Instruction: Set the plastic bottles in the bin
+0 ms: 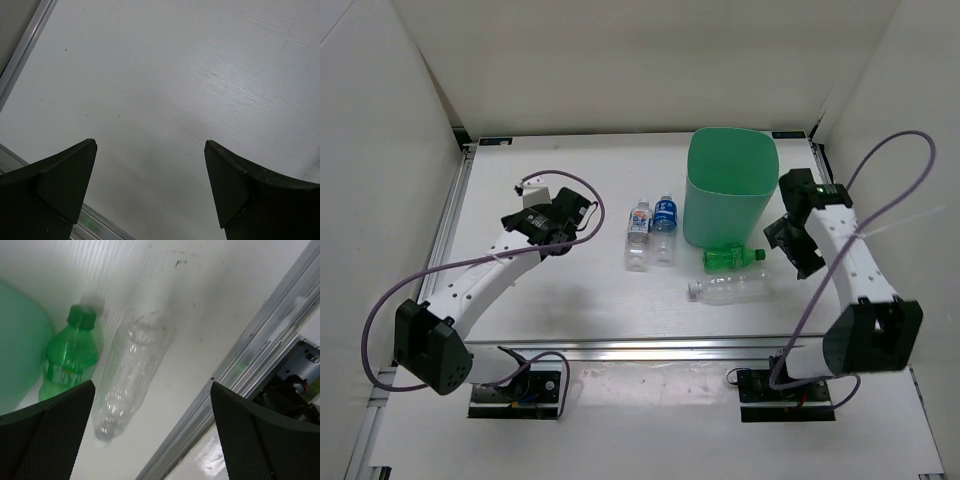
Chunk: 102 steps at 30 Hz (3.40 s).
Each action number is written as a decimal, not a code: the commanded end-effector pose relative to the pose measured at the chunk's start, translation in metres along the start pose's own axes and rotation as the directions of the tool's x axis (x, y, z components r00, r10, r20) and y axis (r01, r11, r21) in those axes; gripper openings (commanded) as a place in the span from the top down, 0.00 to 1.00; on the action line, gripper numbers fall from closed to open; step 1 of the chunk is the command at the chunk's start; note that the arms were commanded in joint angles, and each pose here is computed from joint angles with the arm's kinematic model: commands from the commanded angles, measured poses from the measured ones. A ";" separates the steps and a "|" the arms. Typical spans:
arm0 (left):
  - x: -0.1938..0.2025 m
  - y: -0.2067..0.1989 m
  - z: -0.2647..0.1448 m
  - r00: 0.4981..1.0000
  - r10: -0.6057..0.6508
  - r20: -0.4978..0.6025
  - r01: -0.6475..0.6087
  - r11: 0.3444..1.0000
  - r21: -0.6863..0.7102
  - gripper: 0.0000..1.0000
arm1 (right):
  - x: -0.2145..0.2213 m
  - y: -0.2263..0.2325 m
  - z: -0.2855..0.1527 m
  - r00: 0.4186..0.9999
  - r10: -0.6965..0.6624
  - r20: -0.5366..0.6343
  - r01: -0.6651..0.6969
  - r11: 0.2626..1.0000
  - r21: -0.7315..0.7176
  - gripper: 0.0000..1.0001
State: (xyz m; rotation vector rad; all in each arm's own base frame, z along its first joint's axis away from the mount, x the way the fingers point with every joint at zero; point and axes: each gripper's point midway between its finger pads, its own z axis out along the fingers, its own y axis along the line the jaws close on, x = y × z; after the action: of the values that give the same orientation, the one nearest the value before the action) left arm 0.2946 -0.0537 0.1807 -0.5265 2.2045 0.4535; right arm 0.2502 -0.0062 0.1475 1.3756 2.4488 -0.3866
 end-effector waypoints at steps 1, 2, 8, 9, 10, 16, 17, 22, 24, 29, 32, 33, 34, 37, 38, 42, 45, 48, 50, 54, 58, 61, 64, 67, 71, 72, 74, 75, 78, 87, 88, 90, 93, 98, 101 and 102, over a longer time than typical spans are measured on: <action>-0.011 0.007 -0.009 0.998 -0.051 0.042 0.050 0.998 0.025 0.00 | 0.019 -0.003 -0.017 0.995 -0.022 -0.099 0.007 0.988 -0.156 0.00; -0.007 0.008 -0.007 0.998 -0.043 0.038 0.043 0.999 0.019 0.00 | 0.025 -0.007 -0.015 0.992 -0.019 -0.123 0.000 0.988 -0.157 0.00; 0.003 0.018 -0.007 0.998 -0.047 0.033 0.047 0.999 0.014 0.00 | 0.057 -0.041 0.009 0.966 0.025 -0.257 -0.059 0.990 -0.126 0.00; 0.004 0.020 -0.009 0.998 -0.048 0.027 0.048 0.999 0.021 0.00 | 0.061 -0.046 0.012 0.962 0.025 -0.274 -0.060 0.991 -0.121 0.00; 0.008 0.021 -0.007 0.999 -0.039 0.021 0.039 0.999 0.015 0.00 | 0.068 -0.051 0.020 0.954 0.023 -0.299 -0.062 0.991 -0.119 0.00; 0.014 0.027 -0.007 0.999 -0.047 0.007 0.047 0.999 0.022 0.00 | 0.073 -0.040 0.013 0.926 0.018 -0.378 -0.126 0.956 -0.265 0.00; 0.013 0.028 -0.009 0.998 -0.055 0.011 0.054 0.998 0.028 0.00 | 0.075 -0.039 0.009 0.926 0.007 -0.377 -0.123 0.951 -0.285 0.00; 0.030 0.035 -0.006 0.999 -0.034 -0.016 0.035 0.999 0.027 0.00 | 0.071 -0.027 0.004 0.949 0.039 -0.312 -0.170 0.898 -0.406 0.00; 0.035 0.036 -0.005 0.999 -0.029 -0.027 0.030 0.999 0.032 0.00 | 0.077 -0.022 0.008 0.941 0.058 -0.334 -0.206 0.880 -0.428 0.00; 0.047 0.035 -0.004 0.998 -0.011 -0.055 0.014 0.998 0.060 0.00 | 0.084 -0.007 0.035 0.936 0.060 -0.347 -0.223 0.863 -0.452 0.00; 0.053 0.032 -0.005 0.998 -0.009 -0.068 0.015 0.996 0.092 0.00 | 0.086 -0.001 0.047 0.938 0.061 -0.341 -0.223 0.859 -0.460 0.00; 0.056 0.034 -0.005 0.997 0.008 -0.074 0.000 0.995 0.100 0.00 | 0.083 0.002 0.048 0.937 0.072 -0.342 -0.235 0.855 -0.463 0.00; 0.059 0.034 -0.003 0.997 0.020 -0.074 -0.012 0.995 0.100 0.00 | 0.089 0.003 0.051 0.934 0.058 -0.353 -0.228 0.857 -0.462 0.00; 0.057 0.036 -0.004 0.998 0.035 -0.058 -0.028 0.993 0.115 0.00 | 0.087 0.008 0.055 0.934 0.078 -0.349 -0.244 0.852 -0.463 0.00; 0.057 0.036 -0.004 0.998 0.038 -0.051 -0.032 0.992 0.121 0.00 | 0.085 0.010 0.054 0.933 0.089 -0.348 -0.255 0.846 -0.468 0.00; 0.055 0.041 -0.007 0.998 0.042 -0.037 -0.036 0.990 0.133 0.00 | 0.082 0.015 0.053 0.936 0.103 -0.338 -0.265 0.838 -0.478 0.00; 0.057 0.043 -0.007 0.998 0.051 -0.036 -0.046 0.990 0.133 0.00 | 0.080 0.020 0.057 0.933 0.110 -0.342 -0.273 0.837 -0.475 0.00; 0.063 0.044 -0.006 0.997 0.067 -0.046 -0.060 0.989 0.137 0.00 | 0.081 0.023 0.066 0.926 0.107 -0.361 -0.272 0.854 -0.444 0.00; 0.063 0.044 -0.006 0.997 0.067 -0.046 -0.060 0.989 0.137 0.00 | 0.084 0.027 0.071 0.922 0.096 -0.375 -0.263 0.867 -0.424 0.00; 0.066 0.044 -0.004 0.996 0.078 -0.046 -0.071 0.988 0.137 0.00 | 0.085 0.032 0.078 0.915 0.082 -0.394 -0.253 0.879 -0.404 0.00; 0.072 0.047 -0.001 0.994 0.092 -0.056 -0.084 0.988 0.128 0.00 | 0.091 0.029 0.083 0.913 0.040 -0.406 -0.213 0.896 -0.390 0.16; 0.076 0.048 0.000 0.994 0.088 -0.062 -0.080 0.989 0.123 0.00 | 0.098 0.015 0.085 0.911 0.024 -0.412 -0.180 0.921 -0.345 0.34; 0.080 0.051 0.001 0.993 0.092 -0.073 -0.084 0.990 0.114 0.00 | 0.097 0.001 0.071 0.924 0.008 -0.381 -0.155 0.921 -0.357 0.48; 0.080 0.050 0.001 0.994 0.083 -0.074 -0.075 0.991 0.113 0.00 | 0.095 -0.016 0.051 0.938 0.009 -0.346 -0.146 0.917 -0.371 0.55; 0.079 0.048 0.003 0.995 0.072 -0.067 -0.064 0.992 0.107 0.00 | 0.083 -0.030 0.010 0.960 0.026 -0.277 -0.153 0.880 -0.449 0.60; 0.079 0.048 0.003 0.995 0.071 -0.067 -0.064 0.992 0.107 0.00 | 0.070 -0.027 -0.014 0.970 0.052 -0.236 -0.169 0.844 -0.509 0.63; 0.079 0.046 0.004 0.995 0.070 -0.067 -0.063 0.992 0.108 0.00 | 0.060 -0.030 -0.039 0.974 0.076 -0.212 -0.183 0.816 -0.548 0.68; 0.077 0.044 0.004 0.996 0.063 -0.061 -0.056 0.992 0.113 0.00 | 0.043 -0.026 -0.066 0.979 0.103 -0.175 -0.190 0.774 -0.604 0.68; 0.079 0.039 0.005 0.995 0.062 -0.073 -0.052 0.990 0.129 0.00 | 0.014 -0.018 -0.107 0.984 0.140 -0.109 -0.177 0.714 -0.677 0.71; 0.076 0.034 0.005 0.996 0.074 -0.059 -0.064 0.986 0.154 0.00 | -0.131 0.051 -0.231 0.941 0.191 0.279 0.113 0.599 -0.792 0.73; 0.076 0.034 0.005 0.995 0.084 -0.058 -0.075 0.985 0.154 0.00 | -0.145 0.055 -0.263 0.921 0.216 0.325 0.159 0.553 -0.818 0.73; 0.073 0.031 0.002 0.994 0.092 -0.057 -0.081 0.982 0.171 0.00 | -0.158 0.083 -0.265 0.915 0.185 0.359 0.202 0.559 -0.804 0.73; 0.068 0.027 0.000 0.995 0.091 -0.050 -0.080 0.978 0.191 0.00 | -0.177 0.111 -0.275 0.879 0.176 0.443 0.276 0.571 -0.774 0.71; 0.063 0.021 -0.003 0.994 0.097 -0.047 -0.085 0.972 0.218 0.00 | -0.170 0.157 -0.265 0.837 0.071 0.543 0.414 0.566 -0.713 0.29; 0.059 0.022 -0.002 0.995 0.095 -0.034 -0.086 0.976 0.200 0.00 | -0.163 0.162 -0.276 0.794 0.043 0.606 0.484 0.559 -0.673 0.00; 0.059 0.022 -0.002 0.994 0.104 -0.032 -0.095 0.975 0.200 0.00 | -0.161 0.158 -0.278 0.785 0.042 0.618 0.491 0.566 -0.663 0.00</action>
State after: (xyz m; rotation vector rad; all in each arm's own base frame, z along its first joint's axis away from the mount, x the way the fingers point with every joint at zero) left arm 0.2382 -0.0470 0.1254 -0.3251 2.3311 0.2841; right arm 0.4414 0.0568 0.4031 0.5181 1.9840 0.3214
